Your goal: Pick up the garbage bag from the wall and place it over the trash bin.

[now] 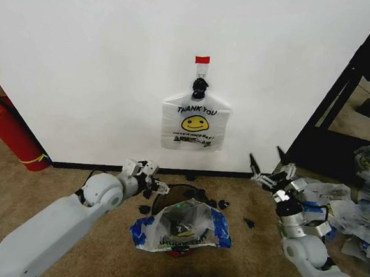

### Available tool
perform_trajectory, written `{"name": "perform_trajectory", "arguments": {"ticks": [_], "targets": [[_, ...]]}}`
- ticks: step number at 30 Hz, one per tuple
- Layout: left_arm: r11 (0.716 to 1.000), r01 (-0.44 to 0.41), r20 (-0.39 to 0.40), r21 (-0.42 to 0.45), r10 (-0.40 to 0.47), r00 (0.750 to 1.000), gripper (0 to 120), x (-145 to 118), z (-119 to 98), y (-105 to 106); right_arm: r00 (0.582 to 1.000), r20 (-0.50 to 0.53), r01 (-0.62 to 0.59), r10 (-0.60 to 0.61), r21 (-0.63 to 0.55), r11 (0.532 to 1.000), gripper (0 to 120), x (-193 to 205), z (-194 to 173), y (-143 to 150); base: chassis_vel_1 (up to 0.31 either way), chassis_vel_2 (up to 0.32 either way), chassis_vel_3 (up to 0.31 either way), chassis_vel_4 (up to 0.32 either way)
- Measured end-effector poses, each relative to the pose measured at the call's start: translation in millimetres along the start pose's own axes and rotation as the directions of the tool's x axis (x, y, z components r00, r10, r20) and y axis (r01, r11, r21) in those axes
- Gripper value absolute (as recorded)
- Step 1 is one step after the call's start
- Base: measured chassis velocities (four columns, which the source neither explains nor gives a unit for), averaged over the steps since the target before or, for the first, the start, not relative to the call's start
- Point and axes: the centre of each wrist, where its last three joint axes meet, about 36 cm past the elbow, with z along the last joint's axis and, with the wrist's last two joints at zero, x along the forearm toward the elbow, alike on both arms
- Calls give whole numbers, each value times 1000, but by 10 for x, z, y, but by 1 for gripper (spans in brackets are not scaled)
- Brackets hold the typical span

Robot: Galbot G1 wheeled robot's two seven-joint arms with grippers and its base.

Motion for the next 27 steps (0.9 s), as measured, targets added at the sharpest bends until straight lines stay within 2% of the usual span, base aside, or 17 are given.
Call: {"name": "perform_trajectory", "arguments": {"ticks": [5,13,20,27], "targets": [[1000,10,-37,-29,-11,999,100,-138,-53,-26,999,-7,-39,39,3,999,100,17,-29,150,0,0,0,0],[997,9,-98,-71,-16,995,100,-453,42,-369,998,-19,-55,55,-5,998,100,120,-62,297,0,0,0,0],[996,32,-120,-83,-42,992,98,-630,17,-374,998,-28,-61,61,-11,998,100,210,-107,357,0,0,0,0],[997,22,-124,-74,-31,992,85,-642,-3,-358,997,-38,-70,70,-4,998,100,278,-140,335,0,0,0,0]]}}
